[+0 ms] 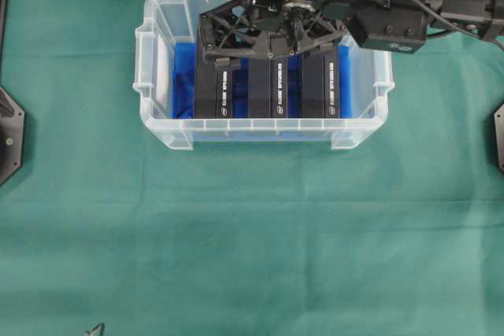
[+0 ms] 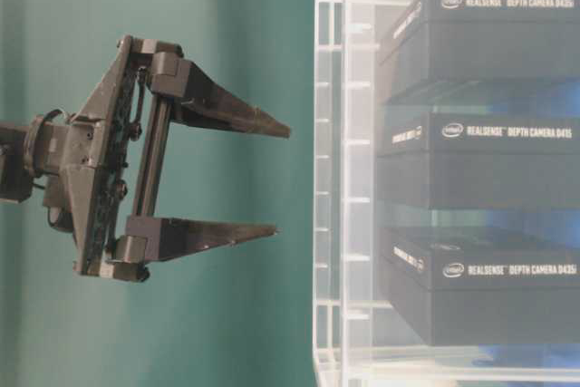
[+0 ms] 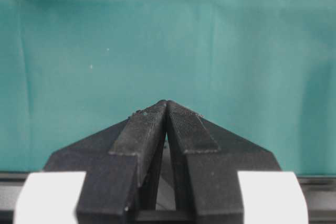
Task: Take the box out of the case with the right arm.
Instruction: 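Lower the open right gripper over the middle black box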
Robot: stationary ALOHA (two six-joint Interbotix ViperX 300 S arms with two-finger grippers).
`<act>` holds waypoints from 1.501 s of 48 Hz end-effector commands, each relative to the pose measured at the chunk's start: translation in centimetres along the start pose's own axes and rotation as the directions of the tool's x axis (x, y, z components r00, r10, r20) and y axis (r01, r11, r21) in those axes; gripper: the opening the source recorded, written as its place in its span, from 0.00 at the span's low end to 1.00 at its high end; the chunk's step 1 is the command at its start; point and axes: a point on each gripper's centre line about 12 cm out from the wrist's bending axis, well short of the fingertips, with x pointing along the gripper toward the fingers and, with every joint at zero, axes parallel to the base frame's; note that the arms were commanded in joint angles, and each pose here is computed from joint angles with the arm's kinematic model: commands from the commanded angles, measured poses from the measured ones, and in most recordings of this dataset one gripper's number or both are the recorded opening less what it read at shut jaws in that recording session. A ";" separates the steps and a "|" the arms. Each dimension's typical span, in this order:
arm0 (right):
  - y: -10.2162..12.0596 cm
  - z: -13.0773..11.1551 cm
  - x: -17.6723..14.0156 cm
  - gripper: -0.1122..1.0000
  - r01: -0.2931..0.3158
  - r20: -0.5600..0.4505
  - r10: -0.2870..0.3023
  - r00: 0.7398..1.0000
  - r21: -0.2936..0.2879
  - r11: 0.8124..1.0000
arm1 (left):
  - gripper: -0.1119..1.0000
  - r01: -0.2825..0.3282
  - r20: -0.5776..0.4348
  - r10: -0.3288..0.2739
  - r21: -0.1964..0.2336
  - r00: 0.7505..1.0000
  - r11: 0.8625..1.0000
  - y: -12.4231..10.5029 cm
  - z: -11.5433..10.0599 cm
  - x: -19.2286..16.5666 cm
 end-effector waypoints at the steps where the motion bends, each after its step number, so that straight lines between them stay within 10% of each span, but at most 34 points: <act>1: 0.1 0.4 -1.4 0.93 -0.037 0.006 0.037 0.999 0.002 0.999 | 0.12 0.003 0.026 -0.003 0.000 1.000 1.000 0.0 0.5 -0.7; 72: -0.4 0.2 -0.9 0.93 -0.006 -0.001 0.006 1.000 0.001 1.000 | 0.12 0.002 0.023 -0.002 0.000 1.000 1.000 0.0 0.4 -0.6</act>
